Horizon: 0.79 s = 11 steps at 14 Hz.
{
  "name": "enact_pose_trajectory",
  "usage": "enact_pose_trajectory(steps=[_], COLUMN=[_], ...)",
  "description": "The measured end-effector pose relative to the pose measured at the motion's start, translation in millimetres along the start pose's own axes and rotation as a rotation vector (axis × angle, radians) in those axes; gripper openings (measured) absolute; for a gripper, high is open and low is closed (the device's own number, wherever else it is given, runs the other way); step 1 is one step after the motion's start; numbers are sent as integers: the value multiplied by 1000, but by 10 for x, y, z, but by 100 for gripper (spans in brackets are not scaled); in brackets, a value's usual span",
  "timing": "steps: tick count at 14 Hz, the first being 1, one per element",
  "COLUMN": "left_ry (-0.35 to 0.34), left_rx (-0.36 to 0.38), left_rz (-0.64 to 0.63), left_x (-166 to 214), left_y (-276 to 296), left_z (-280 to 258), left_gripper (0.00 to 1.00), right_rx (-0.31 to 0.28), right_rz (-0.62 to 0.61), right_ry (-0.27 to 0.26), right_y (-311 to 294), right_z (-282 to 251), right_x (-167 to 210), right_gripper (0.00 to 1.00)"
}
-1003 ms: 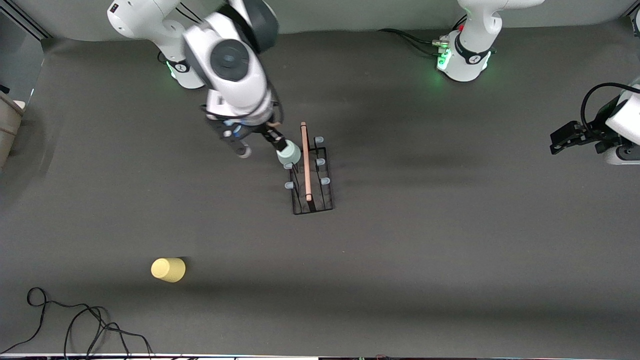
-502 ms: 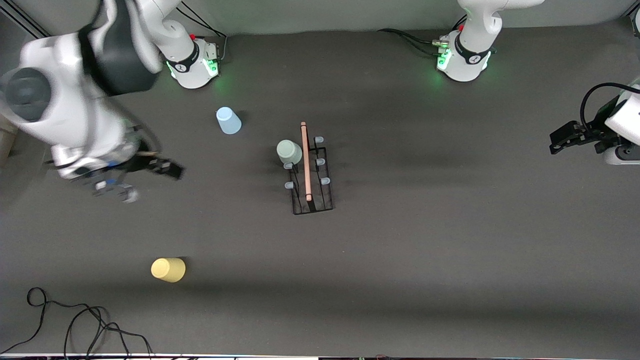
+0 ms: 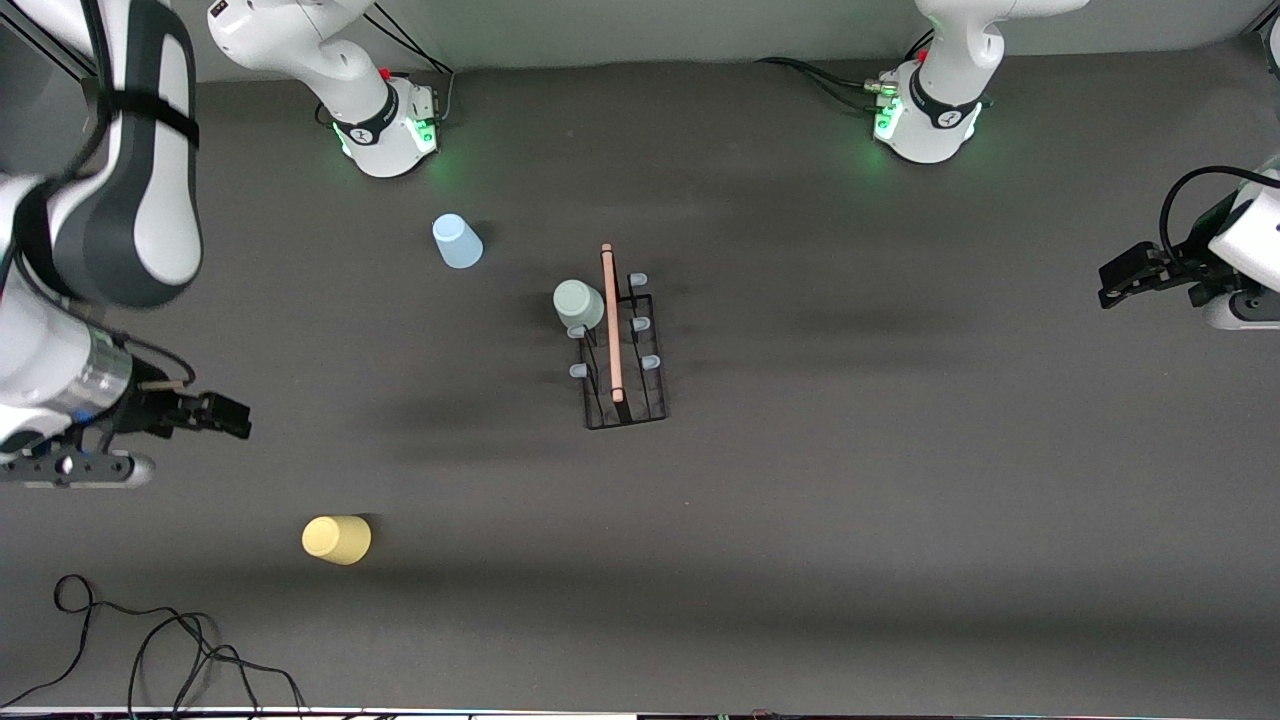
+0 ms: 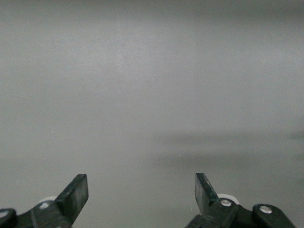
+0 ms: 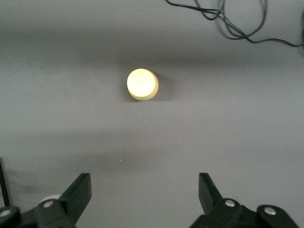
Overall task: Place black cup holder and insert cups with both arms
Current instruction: 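Open the right gripper and move it to the yellow cup, then grasp the yellow cup with the right gripper and lift it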
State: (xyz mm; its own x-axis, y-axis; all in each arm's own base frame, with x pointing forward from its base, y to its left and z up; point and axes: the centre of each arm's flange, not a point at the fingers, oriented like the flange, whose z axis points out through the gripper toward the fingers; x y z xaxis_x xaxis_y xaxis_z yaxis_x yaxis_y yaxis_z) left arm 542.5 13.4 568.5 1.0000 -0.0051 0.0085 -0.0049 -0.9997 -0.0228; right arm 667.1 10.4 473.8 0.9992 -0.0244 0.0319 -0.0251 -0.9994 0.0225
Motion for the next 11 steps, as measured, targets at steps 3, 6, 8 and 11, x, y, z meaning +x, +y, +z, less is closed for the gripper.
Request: enact_pose_trajectory(steps=[3,6,8,11], left_ry=[-2,-3,-4,-8], left_rx=[0,0,0,0], left_rz=[0,0,1,1], left_x=[1,3,4,10], left_y=[1,1,3,4], left_z=[9,15,22,43], left_gripper=[100,100,100,100], right_rx=[-17,-23,6,34], right_rz=[-2,-15,-34,-32], right_ry=[35,44,52,53], right_y=[-191,-297,-217,4], right_z=[565,1202,1636,2215], right_x=[264,411,480,535], right_gripper=[100,100,100,100])
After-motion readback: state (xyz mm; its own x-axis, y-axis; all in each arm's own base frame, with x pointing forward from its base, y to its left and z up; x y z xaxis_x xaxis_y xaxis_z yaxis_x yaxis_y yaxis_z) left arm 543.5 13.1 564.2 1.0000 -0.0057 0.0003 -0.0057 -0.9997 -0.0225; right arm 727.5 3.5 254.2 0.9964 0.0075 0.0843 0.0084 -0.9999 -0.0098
